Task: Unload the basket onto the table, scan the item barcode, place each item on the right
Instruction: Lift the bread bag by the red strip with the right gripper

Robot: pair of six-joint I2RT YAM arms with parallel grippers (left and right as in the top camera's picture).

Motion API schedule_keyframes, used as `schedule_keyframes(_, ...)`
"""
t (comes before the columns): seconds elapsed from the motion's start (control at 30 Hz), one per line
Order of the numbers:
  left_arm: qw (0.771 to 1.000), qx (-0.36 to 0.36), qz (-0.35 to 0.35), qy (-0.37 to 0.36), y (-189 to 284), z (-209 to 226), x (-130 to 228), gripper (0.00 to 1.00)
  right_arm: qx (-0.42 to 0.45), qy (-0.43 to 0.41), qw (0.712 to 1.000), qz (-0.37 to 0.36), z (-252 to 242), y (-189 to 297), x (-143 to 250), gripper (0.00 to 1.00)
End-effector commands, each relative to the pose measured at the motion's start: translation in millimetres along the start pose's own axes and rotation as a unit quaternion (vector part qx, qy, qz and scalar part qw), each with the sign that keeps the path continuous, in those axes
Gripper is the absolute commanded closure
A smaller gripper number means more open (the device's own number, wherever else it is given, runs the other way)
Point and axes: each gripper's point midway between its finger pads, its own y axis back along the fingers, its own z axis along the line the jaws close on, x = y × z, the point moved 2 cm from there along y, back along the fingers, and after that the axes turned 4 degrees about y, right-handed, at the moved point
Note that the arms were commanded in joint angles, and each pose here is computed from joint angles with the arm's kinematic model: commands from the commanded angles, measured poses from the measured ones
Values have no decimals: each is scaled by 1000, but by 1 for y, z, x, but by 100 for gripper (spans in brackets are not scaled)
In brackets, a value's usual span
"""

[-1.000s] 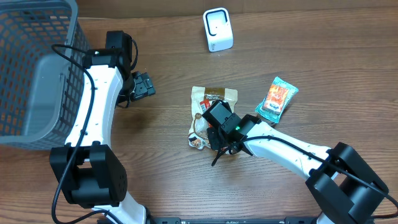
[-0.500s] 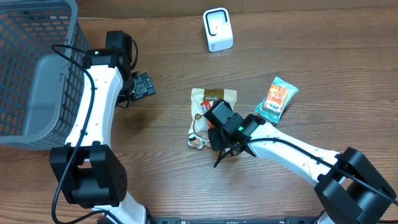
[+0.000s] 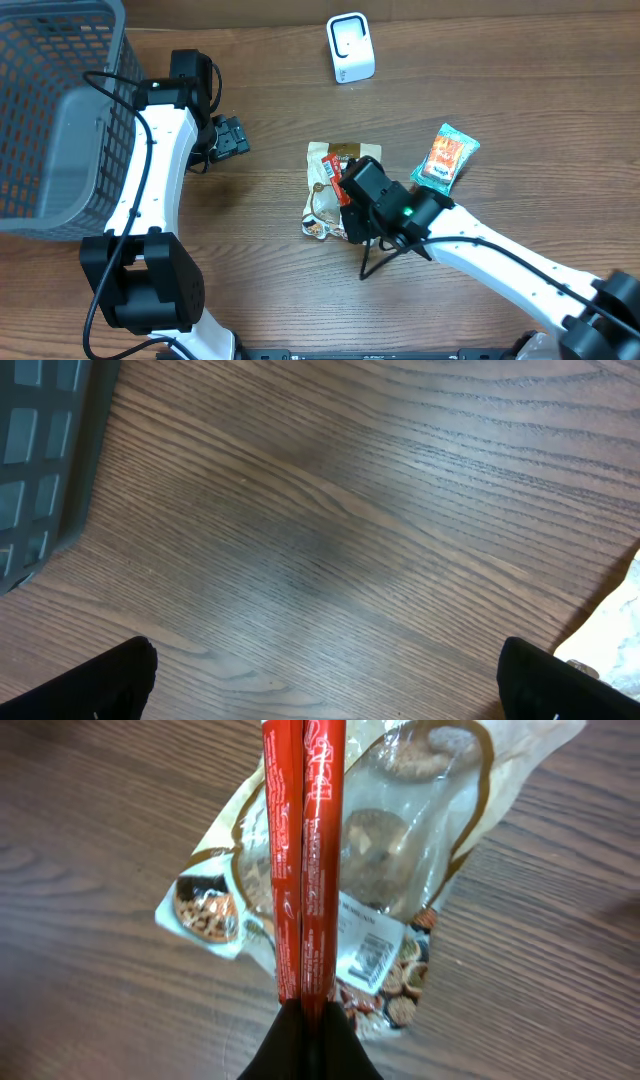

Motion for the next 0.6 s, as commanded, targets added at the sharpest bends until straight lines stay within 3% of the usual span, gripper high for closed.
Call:
schedule_keyframes(0.0, 1000, -2, -7, -9, 2, 0, -4, 0, -10, 33, 999, -16, 4, 15, -4, 96)
schedule_keyframes(0.57, 1000, -2, -7, -9, 2, 0, -4, 0, -59, 57, 996, -20, 18, 38, -1, 97)
